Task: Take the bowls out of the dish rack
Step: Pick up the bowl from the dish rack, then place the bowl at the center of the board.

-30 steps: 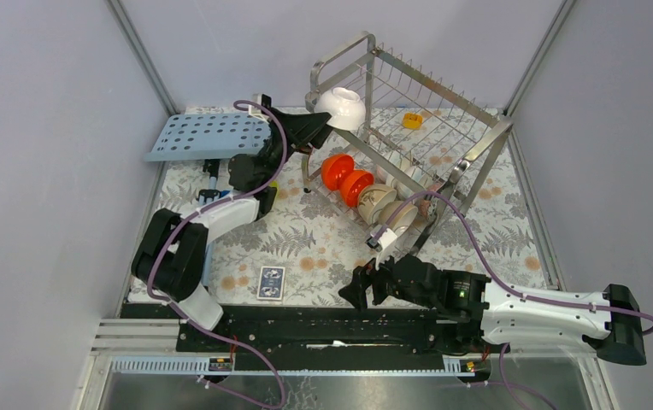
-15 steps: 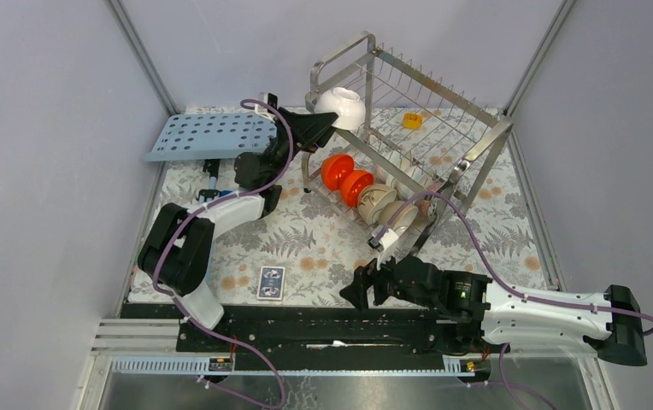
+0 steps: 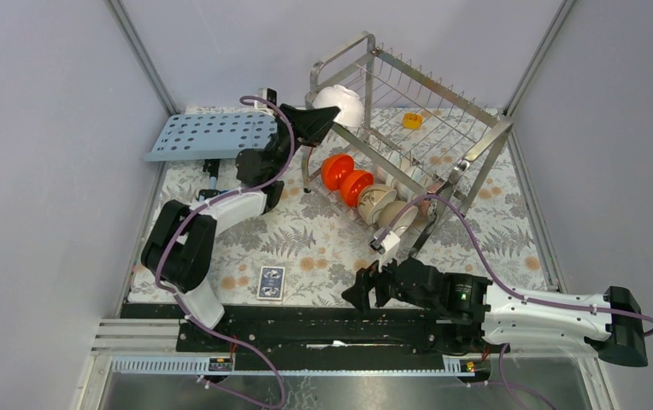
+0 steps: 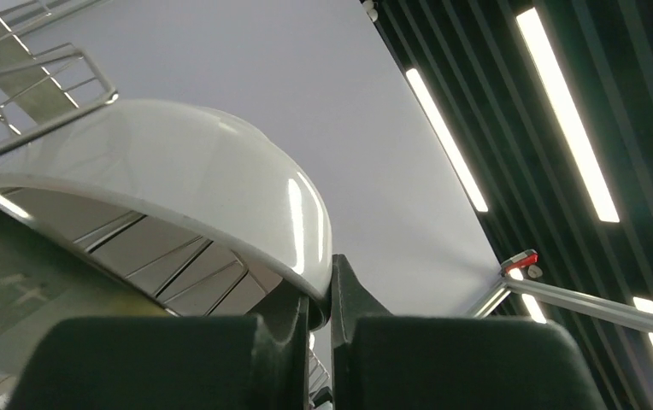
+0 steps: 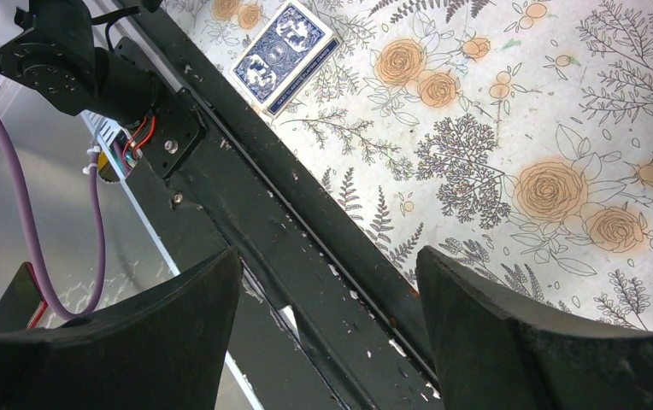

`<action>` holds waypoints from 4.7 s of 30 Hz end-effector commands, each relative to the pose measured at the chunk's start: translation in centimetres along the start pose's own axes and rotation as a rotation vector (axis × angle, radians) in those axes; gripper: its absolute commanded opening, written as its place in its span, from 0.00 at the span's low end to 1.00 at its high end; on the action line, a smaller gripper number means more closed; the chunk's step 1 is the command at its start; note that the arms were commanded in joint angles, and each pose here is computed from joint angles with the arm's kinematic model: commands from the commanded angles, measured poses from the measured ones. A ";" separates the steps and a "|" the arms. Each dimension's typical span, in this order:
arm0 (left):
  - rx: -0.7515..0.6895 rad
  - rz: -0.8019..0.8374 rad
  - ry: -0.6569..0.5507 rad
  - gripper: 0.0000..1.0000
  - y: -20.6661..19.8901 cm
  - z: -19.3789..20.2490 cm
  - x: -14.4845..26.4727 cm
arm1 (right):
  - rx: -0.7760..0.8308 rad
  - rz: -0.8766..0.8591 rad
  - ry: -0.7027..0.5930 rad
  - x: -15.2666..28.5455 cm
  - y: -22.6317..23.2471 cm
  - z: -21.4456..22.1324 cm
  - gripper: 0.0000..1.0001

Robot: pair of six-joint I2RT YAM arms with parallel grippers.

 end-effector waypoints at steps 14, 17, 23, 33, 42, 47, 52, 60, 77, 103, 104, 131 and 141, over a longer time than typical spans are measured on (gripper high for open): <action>-0.109 0.292 -0.001 0.00 -7.6 -1.1 -4.3 | -0.019 -0.026 -0.034 0.4 0.6 -0.7 0.82; -0.120 0.318 -0.004 0.00 -8.9 -1.2 -4.4 | -0.013 -0.015 -0.040 0.8 0.5 -1.0 0.82; -0.205 0.299 0.054 0.00 -13.0 -0.7 -4.5 | -0.004 0.026 -0.062 1.5 0.0 -1.6 0.83; -0.588 -0.042 0.165 0.00 -18.5 1.6 1.9 | 0.018 0.008 -0.112 2.7 0.3 -2.8 0.85; -0.759 -0.457 0.305 0.00 -18.5 2.6 9.2 | 0.023 0.028 -0.186 5.5 0.8 -5.5 0.89; -0.745 -0.667 0.396 0.00 -14.5 3.5 13.5 | 0.017 0.045 -0.177 6.6 0.9 -6.1 0.89; -0.730 -0.825 0.493 0.00 -11.2 4.5 16.8 | 0.000 0.064 -0.162 6.5 0.6 -5.7 0.88; -0.786 -1.044 0.634 0.00 -8.4 4.8 19.7 | -0.076 0.260 -0.111 3.5 -1.8 -3.6 0.86; -1.107 -1.141 1.131 0.00 -6.1 15.3 21.8 | -0.229 0.458 -0.129 2.3 -4.3 -1.8 0.87; -1.565 -0.340 1.790 0.00 -4.9 27.6 28.6 | -0.237 0.432 -0.120 4.5 -1.7 -5.0 0.88; -1.607 -0.317 1.833 0.00 -4.5 28.0 29.0 | -0.223 0.434 -0.111 4.8 -1.6 -5.2 0.88; -1.805 0.308 2.492 0.00 -1.4 26.9 33.0 | 0.026 0.284 0.251 2.8 2.0 -3.4 0.75; -1.836 0.343 2.483 0.00 -1.6 26.8 32.5 | 0.044 0.277 0.292 0.2 2.7 -2.9 0.63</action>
Point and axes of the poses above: each gripper's point midway between its finger pads, its own x axis back along the fingers, its own y axis along the line the jaws close on, z = x × y, the point moved 5 cm from there along x, back along the fingers, and after that the axes turned 7 degrees about -x, right-handed, at the moved point
